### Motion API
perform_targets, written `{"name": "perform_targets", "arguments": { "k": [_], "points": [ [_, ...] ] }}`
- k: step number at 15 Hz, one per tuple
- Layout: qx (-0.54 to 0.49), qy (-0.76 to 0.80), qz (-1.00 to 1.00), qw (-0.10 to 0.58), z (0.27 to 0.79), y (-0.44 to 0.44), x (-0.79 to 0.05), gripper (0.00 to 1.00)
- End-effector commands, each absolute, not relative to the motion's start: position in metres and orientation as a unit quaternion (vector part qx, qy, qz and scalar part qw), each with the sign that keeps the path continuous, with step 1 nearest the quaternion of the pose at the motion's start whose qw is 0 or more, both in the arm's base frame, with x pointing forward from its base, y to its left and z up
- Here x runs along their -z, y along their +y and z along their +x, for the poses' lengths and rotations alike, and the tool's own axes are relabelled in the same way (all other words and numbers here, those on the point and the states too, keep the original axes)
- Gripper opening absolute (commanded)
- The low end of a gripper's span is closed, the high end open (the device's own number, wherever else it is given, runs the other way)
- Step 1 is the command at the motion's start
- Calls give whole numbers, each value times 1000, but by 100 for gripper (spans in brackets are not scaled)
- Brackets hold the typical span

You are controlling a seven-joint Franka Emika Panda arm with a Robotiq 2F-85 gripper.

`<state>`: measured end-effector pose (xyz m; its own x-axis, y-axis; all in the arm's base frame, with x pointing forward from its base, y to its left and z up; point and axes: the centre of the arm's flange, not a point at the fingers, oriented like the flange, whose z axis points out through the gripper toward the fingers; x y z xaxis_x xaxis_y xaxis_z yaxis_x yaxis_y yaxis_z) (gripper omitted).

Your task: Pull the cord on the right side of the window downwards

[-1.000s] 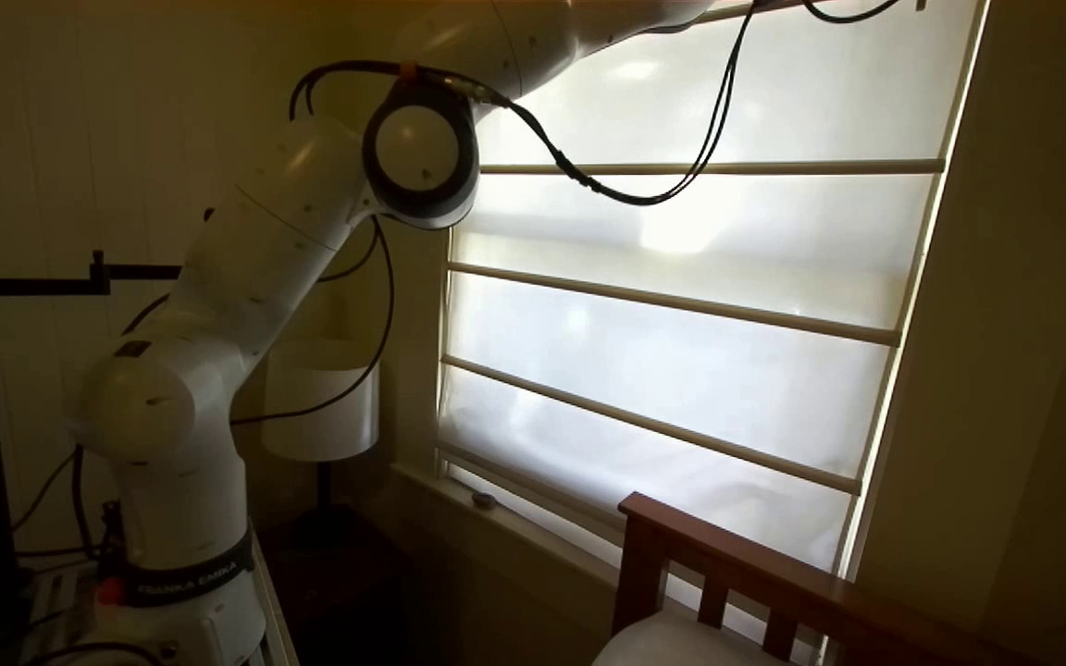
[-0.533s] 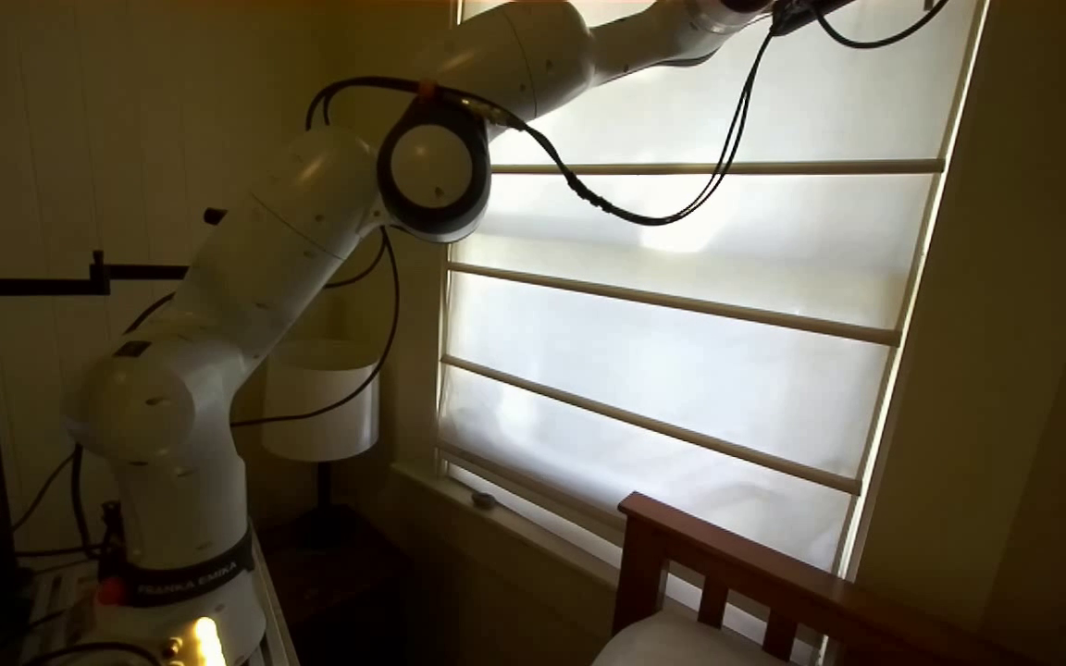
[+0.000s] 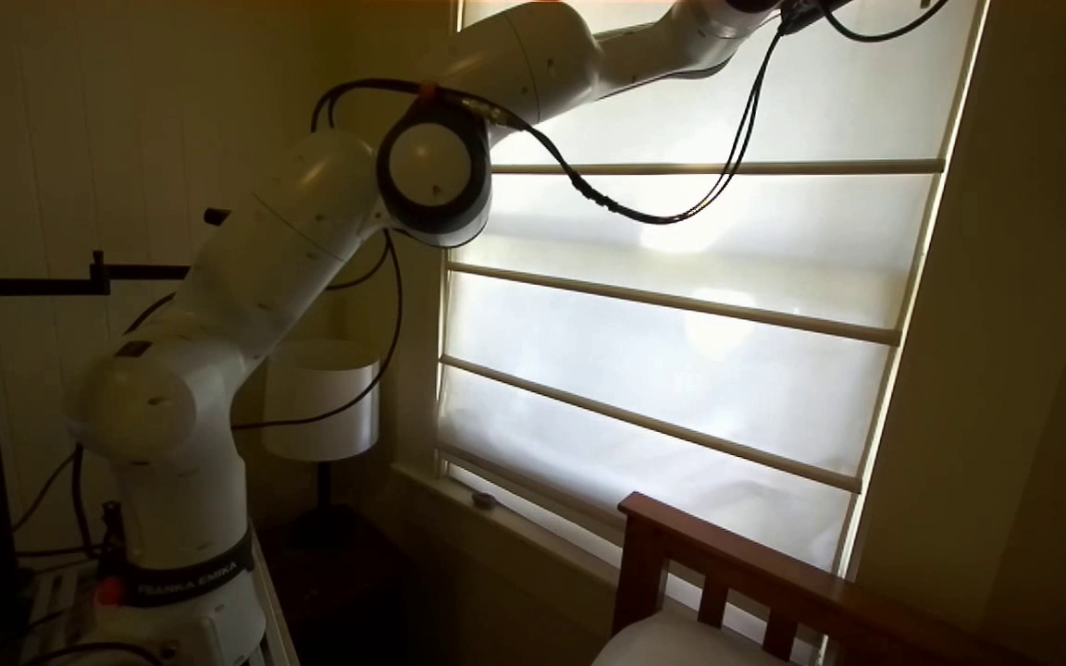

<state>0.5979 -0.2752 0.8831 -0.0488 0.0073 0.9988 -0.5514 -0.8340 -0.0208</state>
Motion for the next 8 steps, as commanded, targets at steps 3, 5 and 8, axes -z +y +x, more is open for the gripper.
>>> {"name": "perform_targets", "arguments": {
  "k": [3,5,8],
  "points": [
    [-709,-213,632,230,647,-285,-925,66],
    [-710,-209,630,235,649,-281,-926,50],
    [-711,-206,629,239,652,-276,-926,30]
  ]
}}
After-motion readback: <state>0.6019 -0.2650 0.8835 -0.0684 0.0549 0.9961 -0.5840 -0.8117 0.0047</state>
